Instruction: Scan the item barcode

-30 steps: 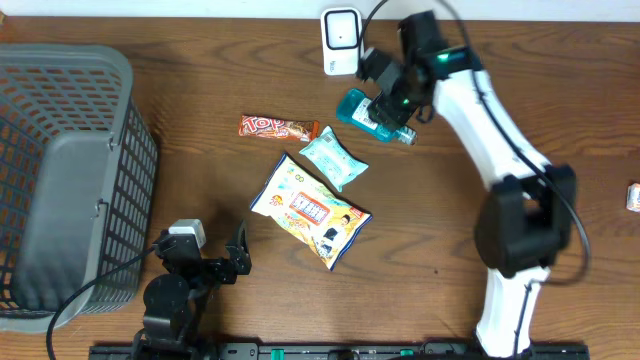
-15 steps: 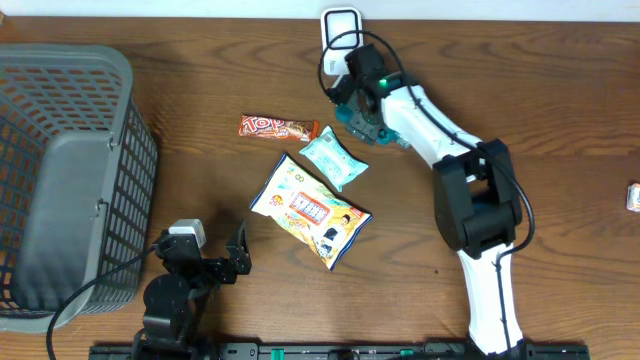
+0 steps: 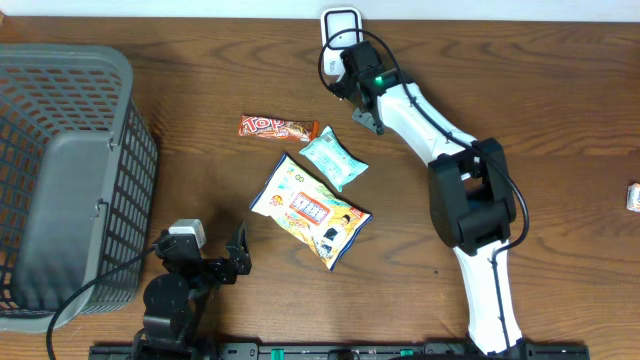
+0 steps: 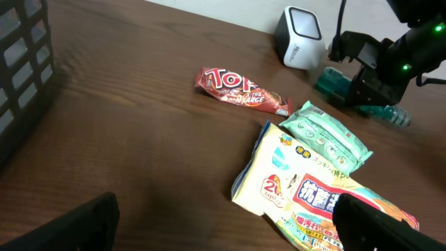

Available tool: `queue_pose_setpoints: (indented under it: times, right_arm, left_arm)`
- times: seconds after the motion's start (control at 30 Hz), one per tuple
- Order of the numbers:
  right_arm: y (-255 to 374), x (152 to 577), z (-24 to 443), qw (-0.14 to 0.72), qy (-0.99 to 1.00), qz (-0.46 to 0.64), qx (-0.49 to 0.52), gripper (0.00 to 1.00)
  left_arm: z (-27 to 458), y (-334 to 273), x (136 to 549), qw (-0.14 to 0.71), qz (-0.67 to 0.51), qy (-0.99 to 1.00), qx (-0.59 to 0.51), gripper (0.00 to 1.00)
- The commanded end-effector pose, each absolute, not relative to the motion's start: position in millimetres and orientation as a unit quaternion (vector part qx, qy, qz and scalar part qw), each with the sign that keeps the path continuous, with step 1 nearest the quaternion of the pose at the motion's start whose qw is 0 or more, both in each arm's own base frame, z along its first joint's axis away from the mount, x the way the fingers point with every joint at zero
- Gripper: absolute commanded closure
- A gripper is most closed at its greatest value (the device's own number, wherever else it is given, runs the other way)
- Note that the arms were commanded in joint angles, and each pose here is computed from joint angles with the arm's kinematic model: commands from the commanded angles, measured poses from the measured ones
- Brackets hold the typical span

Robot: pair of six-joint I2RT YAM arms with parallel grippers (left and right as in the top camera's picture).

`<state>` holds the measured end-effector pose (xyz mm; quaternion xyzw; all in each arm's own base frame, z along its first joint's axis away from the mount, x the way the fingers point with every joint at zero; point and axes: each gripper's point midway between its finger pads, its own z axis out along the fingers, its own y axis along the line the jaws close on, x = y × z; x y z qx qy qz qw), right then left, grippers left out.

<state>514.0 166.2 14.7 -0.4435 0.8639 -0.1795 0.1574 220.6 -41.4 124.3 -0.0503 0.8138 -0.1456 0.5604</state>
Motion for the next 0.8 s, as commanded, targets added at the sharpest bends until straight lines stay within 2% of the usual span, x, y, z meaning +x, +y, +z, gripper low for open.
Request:
queue_pose_setpoints:
  times: [0.0, 0.17, 0.4, 0.57, 0.6, 0.77]
  right_arm:
    - [186, 443, -77, 0.040, 0.880, -0.014, -0.472, 0.78]
    - [200, 429, -56, 0.034, 0.877, 0.035, -0.478, 0.80]
    - [201, 425, -11, 0.049, 0.875, 0.042, -0.480, 0.82]
    - [201, 412, 1, 0.033, 0.870, 0.059, -0.488, 0.79]
    - [200, 411, 0, 0.031, 0.870, 0.059, -0.488, 0.78]
    - [205, 420, 4, 0.053, 0.875, 0.057, -0.478, 0.49]
  left_arm:
    - [113, -41, 219, 0.546, -0.145, 0.823, -0.056, 0.02]
    - [113, -41, 219, 0.546, -0.145, 0.823, -0.056, 0.02]
    - [113, -41, 219, 0.546, -0.145, 0.823, -0.056, 0.02]
    - [113, -41, 219, 0.546, -0.145, 0.823, -0.056, 0.02]
    - [113, -41, 219, 0.546, -0.145, 0.823, -0.056, 0.02]
    - [113, -41, 219, 0.546, -0.145, 0.823, -0.056, 0.02]
